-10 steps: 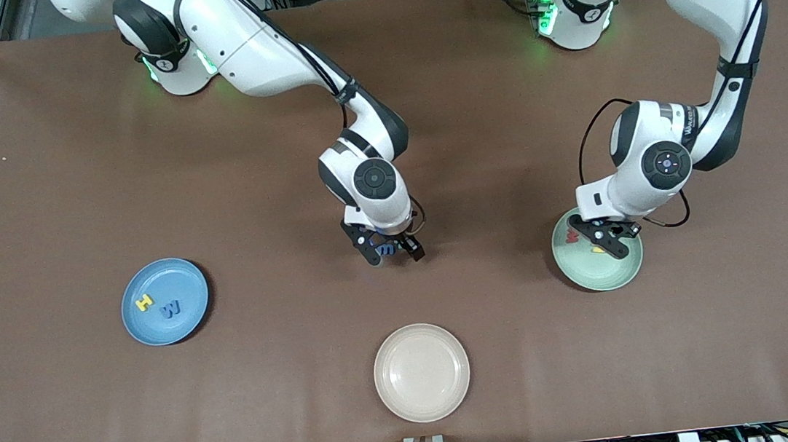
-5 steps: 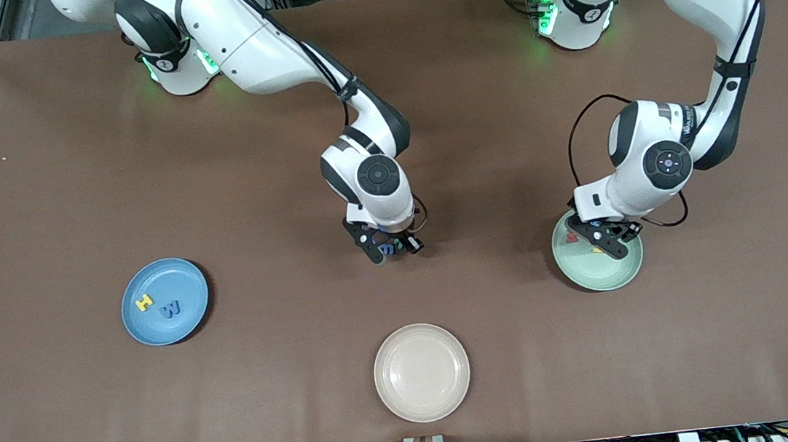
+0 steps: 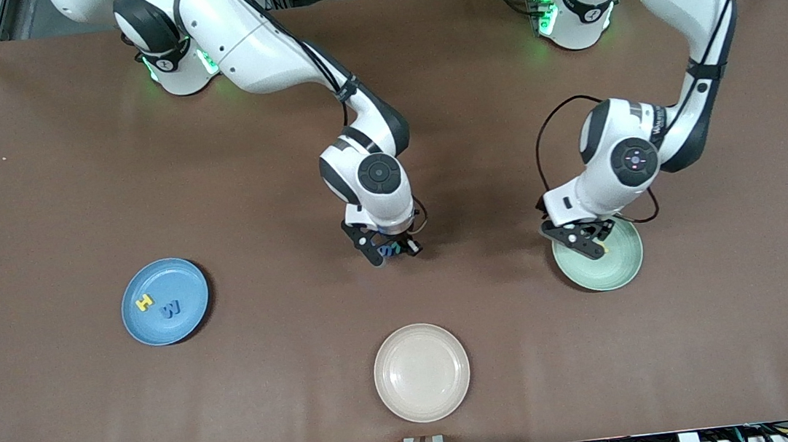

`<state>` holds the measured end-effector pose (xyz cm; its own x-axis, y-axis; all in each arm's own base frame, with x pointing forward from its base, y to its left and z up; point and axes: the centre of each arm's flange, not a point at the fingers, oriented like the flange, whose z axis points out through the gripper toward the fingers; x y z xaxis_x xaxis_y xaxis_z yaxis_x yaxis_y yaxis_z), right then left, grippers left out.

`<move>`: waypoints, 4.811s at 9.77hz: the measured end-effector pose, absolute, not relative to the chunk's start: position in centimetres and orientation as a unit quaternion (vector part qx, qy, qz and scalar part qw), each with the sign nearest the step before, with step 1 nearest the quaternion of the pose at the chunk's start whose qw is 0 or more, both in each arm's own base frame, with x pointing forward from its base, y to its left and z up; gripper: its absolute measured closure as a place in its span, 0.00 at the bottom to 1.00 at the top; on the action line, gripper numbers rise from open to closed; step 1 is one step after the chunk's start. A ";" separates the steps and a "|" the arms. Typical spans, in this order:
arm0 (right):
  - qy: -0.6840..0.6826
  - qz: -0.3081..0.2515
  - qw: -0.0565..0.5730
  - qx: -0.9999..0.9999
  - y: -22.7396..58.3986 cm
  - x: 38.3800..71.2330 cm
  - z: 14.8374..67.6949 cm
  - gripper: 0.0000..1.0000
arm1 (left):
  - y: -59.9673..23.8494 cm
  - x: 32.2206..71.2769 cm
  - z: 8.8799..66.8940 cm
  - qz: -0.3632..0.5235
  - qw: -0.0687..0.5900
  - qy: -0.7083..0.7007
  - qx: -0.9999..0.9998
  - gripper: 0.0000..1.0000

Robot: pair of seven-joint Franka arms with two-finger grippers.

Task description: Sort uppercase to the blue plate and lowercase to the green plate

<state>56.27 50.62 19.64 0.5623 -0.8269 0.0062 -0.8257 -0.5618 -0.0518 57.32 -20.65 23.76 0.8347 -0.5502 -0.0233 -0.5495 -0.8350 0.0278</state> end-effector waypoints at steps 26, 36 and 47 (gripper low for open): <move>0.188 0.080 -0.057 -0.977 1.1 66.8 27.8 0.00 | -56.5 50.9 17.2 0.103 0.076 -0.233 0.964 0.00; 0.188 0.080 -0.058 -0.977 1.1 66.8 27.7 0.00 | -55.0 52.2 16.0 0.116 0.042 -0.289 0.949 0.00; 0.188 0.080 -0.058 -0.977 1.1 66.8 27.7 0.00 | -56.0 52.6 17.6 0.131 0.053 -0.293 0.946 0.29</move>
